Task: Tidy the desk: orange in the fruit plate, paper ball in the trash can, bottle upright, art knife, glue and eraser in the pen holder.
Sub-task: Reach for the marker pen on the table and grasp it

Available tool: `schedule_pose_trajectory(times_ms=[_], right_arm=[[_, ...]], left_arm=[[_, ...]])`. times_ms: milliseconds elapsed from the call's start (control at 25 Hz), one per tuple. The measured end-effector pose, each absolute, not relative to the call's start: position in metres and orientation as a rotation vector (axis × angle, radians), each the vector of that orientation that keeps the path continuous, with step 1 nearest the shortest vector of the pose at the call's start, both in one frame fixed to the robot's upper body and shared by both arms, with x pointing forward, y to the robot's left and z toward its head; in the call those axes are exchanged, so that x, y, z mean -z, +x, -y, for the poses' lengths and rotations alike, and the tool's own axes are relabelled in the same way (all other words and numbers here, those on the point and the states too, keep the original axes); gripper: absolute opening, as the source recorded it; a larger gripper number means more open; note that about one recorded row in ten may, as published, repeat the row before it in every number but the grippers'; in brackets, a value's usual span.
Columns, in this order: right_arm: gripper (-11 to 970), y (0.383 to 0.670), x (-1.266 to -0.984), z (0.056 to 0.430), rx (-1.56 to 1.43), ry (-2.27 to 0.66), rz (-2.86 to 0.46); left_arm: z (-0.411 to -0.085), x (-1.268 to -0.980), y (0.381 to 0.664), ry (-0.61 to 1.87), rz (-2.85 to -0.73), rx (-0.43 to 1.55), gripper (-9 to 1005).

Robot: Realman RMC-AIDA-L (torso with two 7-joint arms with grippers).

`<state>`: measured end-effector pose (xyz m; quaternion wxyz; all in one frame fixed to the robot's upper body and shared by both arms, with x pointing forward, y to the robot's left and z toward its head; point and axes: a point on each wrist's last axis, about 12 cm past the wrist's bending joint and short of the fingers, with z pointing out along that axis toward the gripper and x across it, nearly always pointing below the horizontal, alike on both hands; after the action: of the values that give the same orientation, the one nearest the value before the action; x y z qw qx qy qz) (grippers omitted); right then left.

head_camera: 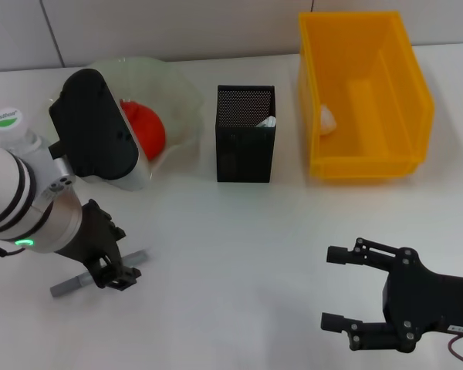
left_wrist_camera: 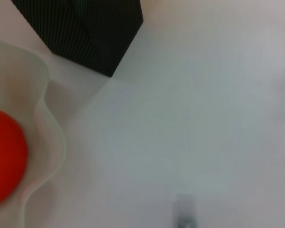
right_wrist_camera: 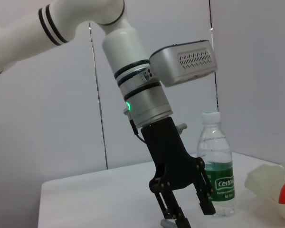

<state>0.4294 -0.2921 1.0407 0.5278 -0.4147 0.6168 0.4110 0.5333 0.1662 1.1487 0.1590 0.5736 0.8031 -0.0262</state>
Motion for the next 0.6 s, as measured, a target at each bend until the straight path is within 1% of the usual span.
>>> schedule_pose_trajectory(times_ms=[200, 600], right_arm=[[840, 0.43, -1.041, 0.292, -0.98, -0.991, -1.475], [840, 0.429, -1.038, 0.291, -0.985, -0.982, -1.491]], left_arm=[[-0.163, -1.147, 0.538, 1.688, -2.309, 0.045, 615], [-0.155, -1.138, 0.547, 1.745, -2.332, 0.022, 617]])
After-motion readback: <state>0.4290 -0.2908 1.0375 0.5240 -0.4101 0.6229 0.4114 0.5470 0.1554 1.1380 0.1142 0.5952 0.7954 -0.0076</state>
